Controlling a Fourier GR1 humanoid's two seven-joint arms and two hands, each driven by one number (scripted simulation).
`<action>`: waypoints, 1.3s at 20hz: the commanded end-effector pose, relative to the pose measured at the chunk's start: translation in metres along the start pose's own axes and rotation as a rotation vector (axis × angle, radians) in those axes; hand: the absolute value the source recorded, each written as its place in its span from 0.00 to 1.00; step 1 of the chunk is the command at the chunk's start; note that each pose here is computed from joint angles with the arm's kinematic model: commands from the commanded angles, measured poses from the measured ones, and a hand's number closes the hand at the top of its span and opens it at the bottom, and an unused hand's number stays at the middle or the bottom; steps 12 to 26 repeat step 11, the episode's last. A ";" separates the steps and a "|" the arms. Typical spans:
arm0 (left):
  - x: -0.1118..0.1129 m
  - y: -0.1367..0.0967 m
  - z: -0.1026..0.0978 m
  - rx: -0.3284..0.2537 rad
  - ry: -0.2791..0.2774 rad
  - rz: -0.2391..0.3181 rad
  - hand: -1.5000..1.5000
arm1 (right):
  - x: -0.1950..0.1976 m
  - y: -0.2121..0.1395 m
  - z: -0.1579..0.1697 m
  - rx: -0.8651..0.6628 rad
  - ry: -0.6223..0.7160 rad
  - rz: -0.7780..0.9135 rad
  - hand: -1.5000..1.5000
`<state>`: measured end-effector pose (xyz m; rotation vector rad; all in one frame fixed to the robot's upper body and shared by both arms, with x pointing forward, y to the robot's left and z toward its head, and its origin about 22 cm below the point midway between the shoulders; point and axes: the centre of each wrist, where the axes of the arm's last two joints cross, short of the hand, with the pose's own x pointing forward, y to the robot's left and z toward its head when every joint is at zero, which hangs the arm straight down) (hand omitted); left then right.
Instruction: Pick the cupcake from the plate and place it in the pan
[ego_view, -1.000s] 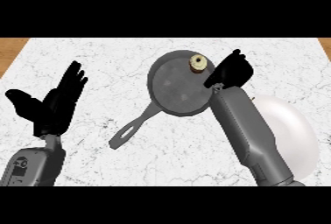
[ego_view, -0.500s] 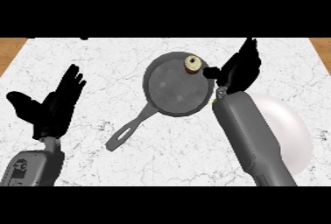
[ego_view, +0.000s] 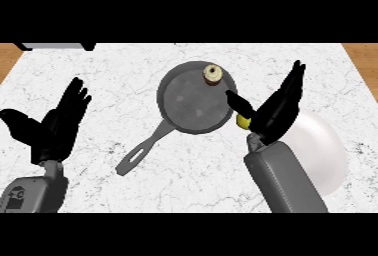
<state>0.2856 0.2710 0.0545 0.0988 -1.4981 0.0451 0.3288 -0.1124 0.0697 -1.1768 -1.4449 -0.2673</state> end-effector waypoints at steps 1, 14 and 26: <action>0.000 0.010 0.000 0.012 -0.002 -0.007 0.50 | 0.000 -0.026 0.043 0.043 0.134 -0.218 0.00; 0.003 0.008 0.008 0.030 -0.003 0.002 0.50 | -0.046 -0.078 0.109 0.027 0.122 -0.176 0.00; 0.003 0.008 0.008 0.030 -0.003 0.002 0.50 | -0.046 -0.078 0.109 0.027 0.122 -0.176 0.00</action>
